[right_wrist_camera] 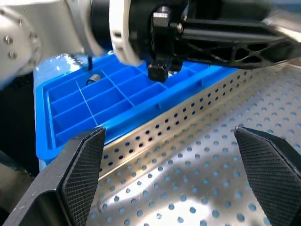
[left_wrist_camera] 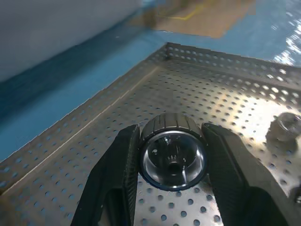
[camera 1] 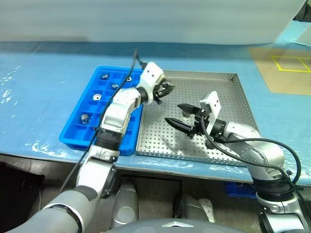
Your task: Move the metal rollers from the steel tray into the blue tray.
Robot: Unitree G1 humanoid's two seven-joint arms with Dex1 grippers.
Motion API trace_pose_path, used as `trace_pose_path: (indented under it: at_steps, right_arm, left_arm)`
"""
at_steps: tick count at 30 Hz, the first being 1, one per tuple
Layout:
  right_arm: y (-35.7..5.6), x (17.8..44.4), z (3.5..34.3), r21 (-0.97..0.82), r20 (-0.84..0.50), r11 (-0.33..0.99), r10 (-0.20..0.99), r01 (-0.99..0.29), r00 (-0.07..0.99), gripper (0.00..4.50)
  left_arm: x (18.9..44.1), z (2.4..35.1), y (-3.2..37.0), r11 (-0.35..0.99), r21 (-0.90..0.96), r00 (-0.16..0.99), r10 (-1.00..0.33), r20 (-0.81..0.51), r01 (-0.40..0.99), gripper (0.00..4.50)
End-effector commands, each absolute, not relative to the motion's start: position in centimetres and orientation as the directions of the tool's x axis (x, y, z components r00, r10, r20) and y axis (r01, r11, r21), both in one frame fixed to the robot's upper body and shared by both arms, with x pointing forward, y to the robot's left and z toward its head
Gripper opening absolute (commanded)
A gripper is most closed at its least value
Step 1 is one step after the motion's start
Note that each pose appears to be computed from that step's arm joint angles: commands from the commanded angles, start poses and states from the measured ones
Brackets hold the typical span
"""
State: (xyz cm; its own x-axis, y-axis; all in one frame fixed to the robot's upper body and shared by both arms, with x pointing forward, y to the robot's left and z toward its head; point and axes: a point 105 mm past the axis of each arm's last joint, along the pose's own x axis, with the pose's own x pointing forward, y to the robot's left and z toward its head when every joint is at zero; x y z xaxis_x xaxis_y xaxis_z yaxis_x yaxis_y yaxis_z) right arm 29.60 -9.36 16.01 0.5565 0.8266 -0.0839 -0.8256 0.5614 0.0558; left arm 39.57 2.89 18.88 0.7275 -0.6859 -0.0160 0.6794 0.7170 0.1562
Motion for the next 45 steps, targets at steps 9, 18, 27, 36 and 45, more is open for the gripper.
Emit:
trace_pose_path:
  at_steps: [9,18,27,36,45]
  right_arm:
    - [-7.2,30.9,19.3,-0.048,-0.008,0.447,0.894,-0.893,0.448,4.5]
    - [-6.2,30.5,19.5,-0.061,-0.04,0.354,0.933,-0.933,0.357,4.5]
    - [-5.9,30.6,19.7,-0.065,-0.037,0.346,0.937,-0.936,0.348,4.5]
    - [-5.7,30.6,19.7,-0.069,-0.035,0.349,0.935,-0.935,0.352,4.5]
    - [-6.0,30.5,20.0,-0.077,-0.029,0.362,0.931,-0.929,0.365,4.5]
  left_arm:
    - [37.4,18.9,13.6,0.977,0.125,0.965,-0.191,0.178,0.171,1.71]
    - [36.7,15.3,16.6,0.995,0.091,0.996,-0.047,0.08,0.039,1.71]
    - [37.3,13.3,16.4,0.993,0.091,0.997,-0.072,-0.008,0.072,1.71]
    - [38.5,12.5,15.6,0.988,0.104,0.992,-0.107,-0.061,0.113,1.71]
    - [39.0,13.7,13.7,0.984,0.082,0.985,-0.154,-0.073,0.16,3.65]
